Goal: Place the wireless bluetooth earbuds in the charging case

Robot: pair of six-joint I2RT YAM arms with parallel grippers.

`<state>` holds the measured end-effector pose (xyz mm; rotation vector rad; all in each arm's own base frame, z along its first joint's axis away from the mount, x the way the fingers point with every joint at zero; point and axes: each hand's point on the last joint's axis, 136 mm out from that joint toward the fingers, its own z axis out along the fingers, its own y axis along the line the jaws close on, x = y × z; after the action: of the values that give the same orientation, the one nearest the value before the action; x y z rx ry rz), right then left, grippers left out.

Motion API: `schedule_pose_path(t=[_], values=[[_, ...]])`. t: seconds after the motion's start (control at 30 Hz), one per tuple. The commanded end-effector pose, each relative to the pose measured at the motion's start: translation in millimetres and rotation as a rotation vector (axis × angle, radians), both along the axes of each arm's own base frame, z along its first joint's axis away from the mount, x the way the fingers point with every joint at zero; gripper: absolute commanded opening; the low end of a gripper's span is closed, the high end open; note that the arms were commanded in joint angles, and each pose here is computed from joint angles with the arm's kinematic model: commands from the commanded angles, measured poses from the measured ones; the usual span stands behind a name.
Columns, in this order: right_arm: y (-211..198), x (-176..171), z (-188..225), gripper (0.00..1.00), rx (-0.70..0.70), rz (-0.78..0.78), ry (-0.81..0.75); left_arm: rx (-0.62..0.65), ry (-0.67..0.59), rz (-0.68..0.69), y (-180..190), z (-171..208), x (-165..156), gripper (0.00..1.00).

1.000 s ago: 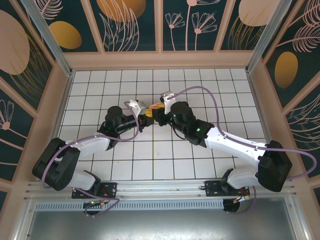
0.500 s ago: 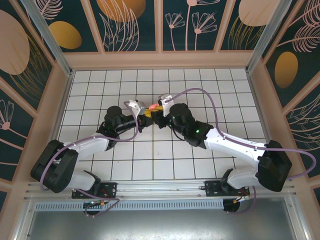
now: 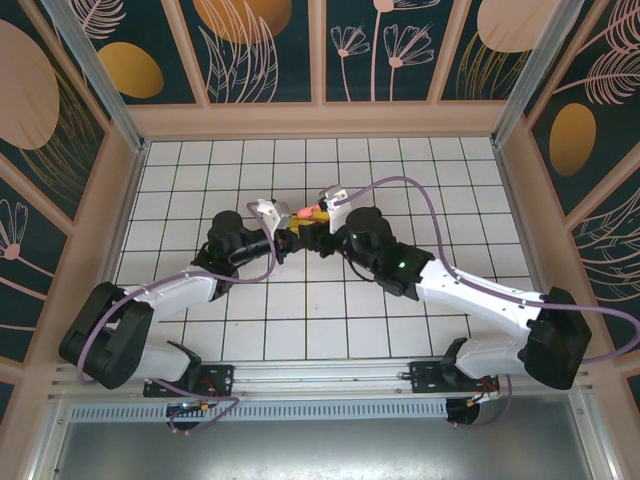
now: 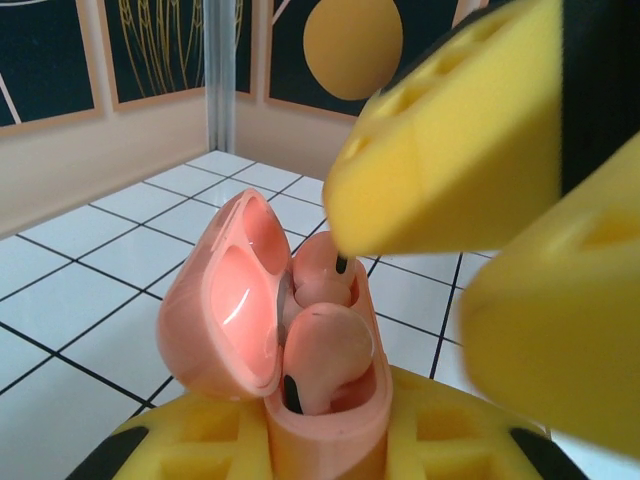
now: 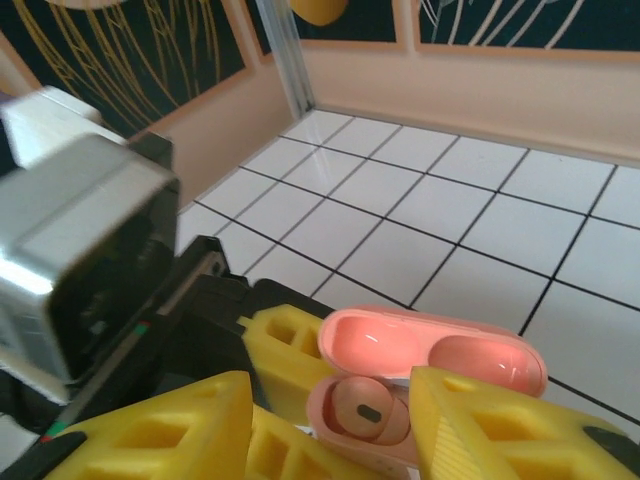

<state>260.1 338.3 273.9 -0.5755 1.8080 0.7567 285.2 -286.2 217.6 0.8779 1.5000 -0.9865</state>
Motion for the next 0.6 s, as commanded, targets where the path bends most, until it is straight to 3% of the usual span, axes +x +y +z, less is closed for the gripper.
schedule_pose_path(t=[0.0,0.33,0.57], values=[[-4,-9,28,0.46,0.099,0.046,-0.016,-0.022,-0.076,-0.043,-4,22,-6,0.21],[-15,-3,33,0.47,0.183,0.082,0.058,-0.020,-0.084,-0.056,-5,22,-9,0.20],[-13,2,19,0.43,0.163,0.077,0.103,-0.012,-0.080,-0.048,-4,21,-8,0.20]])
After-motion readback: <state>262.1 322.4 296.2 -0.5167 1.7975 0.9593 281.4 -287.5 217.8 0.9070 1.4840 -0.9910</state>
